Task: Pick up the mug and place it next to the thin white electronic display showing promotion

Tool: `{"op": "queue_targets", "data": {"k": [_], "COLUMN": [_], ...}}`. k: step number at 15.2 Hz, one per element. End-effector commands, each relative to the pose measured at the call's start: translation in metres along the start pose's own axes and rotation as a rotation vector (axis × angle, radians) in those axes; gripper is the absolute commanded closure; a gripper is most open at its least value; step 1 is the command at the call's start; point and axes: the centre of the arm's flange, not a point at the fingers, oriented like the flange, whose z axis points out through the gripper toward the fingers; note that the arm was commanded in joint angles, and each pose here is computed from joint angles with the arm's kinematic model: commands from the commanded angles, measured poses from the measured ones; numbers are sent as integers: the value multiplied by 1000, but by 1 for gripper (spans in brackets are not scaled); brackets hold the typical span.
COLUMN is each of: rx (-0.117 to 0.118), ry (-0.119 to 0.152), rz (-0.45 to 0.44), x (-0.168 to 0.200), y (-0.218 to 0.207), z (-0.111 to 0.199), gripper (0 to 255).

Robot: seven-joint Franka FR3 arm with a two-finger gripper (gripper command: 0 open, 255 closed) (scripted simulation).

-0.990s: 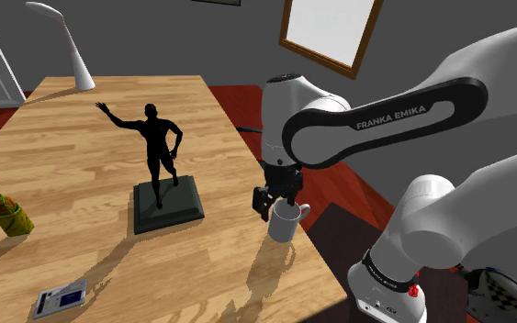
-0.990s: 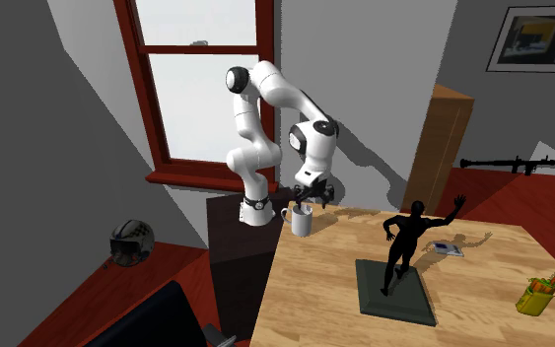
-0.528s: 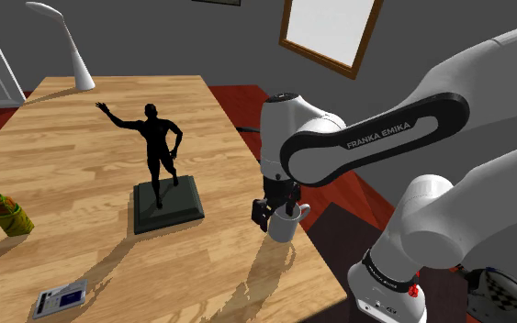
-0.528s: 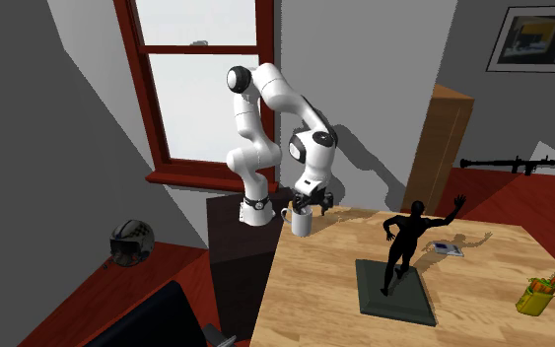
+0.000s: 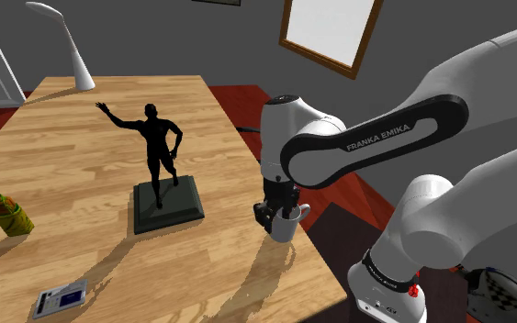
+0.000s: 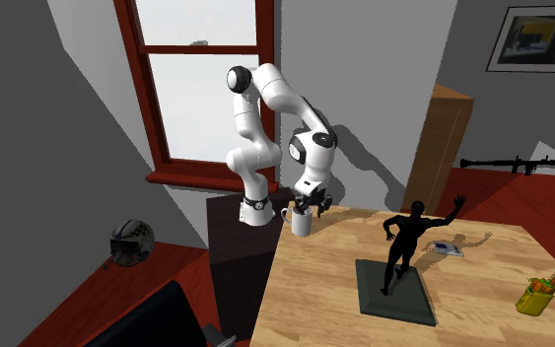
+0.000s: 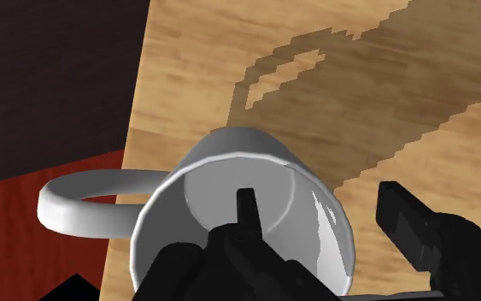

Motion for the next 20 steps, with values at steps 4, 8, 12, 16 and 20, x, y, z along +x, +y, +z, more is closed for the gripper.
{"op": "queue_targets", "data": {"k": [4, 8, 12, 16, 20], "rx": [0, 0, 0, 0, 0], "ry": [0, 0, 0, 0, 0], "rz": [0, 0, 0, 0, 0], "x": [0, 0, -3, -6, -10], "y": [0, 0, 0, 1, 1], "z": [0, 0, -16, -36, -57], "gripper": [255, 255, 255, 255, 255]}}
